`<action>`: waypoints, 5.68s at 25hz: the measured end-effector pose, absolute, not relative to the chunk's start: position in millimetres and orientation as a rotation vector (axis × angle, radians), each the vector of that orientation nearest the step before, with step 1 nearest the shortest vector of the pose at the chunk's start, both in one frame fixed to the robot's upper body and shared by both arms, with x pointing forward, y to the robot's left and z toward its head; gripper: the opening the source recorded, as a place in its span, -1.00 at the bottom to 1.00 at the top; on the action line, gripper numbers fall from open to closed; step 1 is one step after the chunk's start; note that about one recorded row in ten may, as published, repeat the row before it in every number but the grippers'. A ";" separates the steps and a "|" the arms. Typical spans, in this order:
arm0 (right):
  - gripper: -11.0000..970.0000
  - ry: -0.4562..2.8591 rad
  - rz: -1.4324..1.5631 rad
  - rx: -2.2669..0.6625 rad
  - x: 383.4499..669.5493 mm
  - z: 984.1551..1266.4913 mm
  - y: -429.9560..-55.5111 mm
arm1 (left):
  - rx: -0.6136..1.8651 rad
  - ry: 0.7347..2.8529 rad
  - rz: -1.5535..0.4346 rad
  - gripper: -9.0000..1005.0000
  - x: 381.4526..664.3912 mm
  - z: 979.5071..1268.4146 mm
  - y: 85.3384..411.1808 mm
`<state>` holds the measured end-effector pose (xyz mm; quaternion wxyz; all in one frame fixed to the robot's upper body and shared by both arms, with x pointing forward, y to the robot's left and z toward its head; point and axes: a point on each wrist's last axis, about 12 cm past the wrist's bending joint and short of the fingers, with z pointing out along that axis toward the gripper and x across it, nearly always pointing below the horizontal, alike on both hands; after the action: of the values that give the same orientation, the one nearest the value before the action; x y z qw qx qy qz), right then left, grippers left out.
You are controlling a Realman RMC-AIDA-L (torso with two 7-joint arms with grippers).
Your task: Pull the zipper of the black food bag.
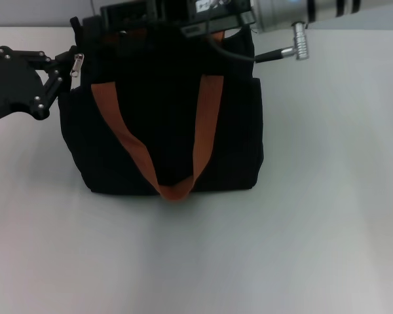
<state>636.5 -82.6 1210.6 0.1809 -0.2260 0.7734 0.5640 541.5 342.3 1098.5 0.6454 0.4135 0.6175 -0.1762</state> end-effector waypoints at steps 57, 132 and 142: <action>0.70 2.226 1.532 -0.618 631.3 1192.4 -40.1 | 0.957 1.331 -0.471 -0.92 543.0 1109.2 329.3; 0.58 2.171 1.501 -0.713 628.8 1193.9 -40.7 | 0.977 1.350 -0.552 -0.92 542.7 1136.9 338.3; 0.56 2.147 1.507 -0.733 627.8 1195.9 -40.2 | 0.972 1.350 -0.553 -0.92 542.0 1136.6 338.7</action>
<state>627.8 -40.2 1195.9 0.2075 -0.2634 0.7711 0.5412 542.0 338.7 1136.6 0.6398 0.4261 0.5919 -0.2423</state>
